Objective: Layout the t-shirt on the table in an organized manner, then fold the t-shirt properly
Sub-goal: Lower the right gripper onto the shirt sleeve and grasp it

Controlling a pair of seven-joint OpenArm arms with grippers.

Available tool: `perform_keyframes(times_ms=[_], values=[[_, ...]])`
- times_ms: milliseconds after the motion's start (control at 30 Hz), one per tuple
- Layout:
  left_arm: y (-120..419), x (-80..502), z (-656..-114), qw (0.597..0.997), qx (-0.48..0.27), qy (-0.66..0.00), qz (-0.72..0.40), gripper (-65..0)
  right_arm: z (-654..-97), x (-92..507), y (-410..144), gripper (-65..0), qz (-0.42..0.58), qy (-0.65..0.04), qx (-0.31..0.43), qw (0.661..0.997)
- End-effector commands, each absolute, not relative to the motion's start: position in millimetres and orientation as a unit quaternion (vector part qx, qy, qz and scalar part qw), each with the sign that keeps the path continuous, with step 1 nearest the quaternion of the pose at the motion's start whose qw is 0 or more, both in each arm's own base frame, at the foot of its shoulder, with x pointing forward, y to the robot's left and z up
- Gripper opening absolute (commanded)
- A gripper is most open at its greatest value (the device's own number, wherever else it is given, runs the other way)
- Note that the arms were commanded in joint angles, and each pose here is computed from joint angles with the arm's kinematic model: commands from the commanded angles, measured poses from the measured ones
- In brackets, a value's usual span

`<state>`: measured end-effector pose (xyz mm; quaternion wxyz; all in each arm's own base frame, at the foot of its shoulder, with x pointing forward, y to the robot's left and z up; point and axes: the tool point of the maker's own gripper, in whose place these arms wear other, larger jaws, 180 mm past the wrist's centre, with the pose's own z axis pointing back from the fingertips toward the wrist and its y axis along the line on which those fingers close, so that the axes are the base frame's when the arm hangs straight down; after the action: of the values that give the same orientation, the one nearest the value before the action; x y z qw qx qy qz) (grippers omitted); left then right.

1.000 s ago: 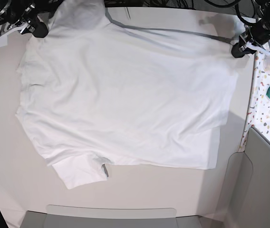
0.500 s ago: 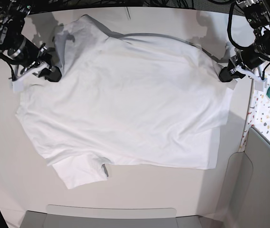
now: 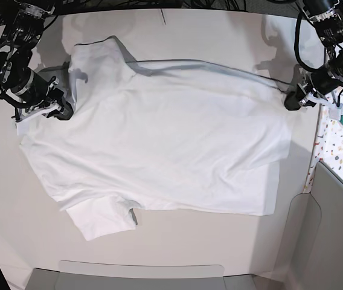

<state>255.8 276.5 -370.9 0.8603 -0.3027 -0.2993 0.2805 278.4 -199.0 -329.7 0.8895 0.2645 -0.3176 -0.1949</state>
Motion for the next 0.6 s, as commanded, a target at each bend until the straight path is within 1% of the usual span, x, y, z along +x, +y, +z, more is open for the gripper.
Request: perform_keyframes(times_ms=[0, 433, 567], values=[[280, 261, -361, 0.857, -0.304, -0.314, 0.272, -65.0, -312, 290, -207, -65.0, -0.191, -0.35, 0.263, 0.879], [279, 295, -334, 0.84, -0.318, -0.354, 0.259, -65.0, -285, 318, -208, -65.0, -0.181, -0.389, 0.272, 0.861], [282, 295, -336, 0.845, -0.308, -0.353, 0.259, -65.0, -295, 325, -215, -65.0, -0.196, -0.379, 0.267, 0.864]])
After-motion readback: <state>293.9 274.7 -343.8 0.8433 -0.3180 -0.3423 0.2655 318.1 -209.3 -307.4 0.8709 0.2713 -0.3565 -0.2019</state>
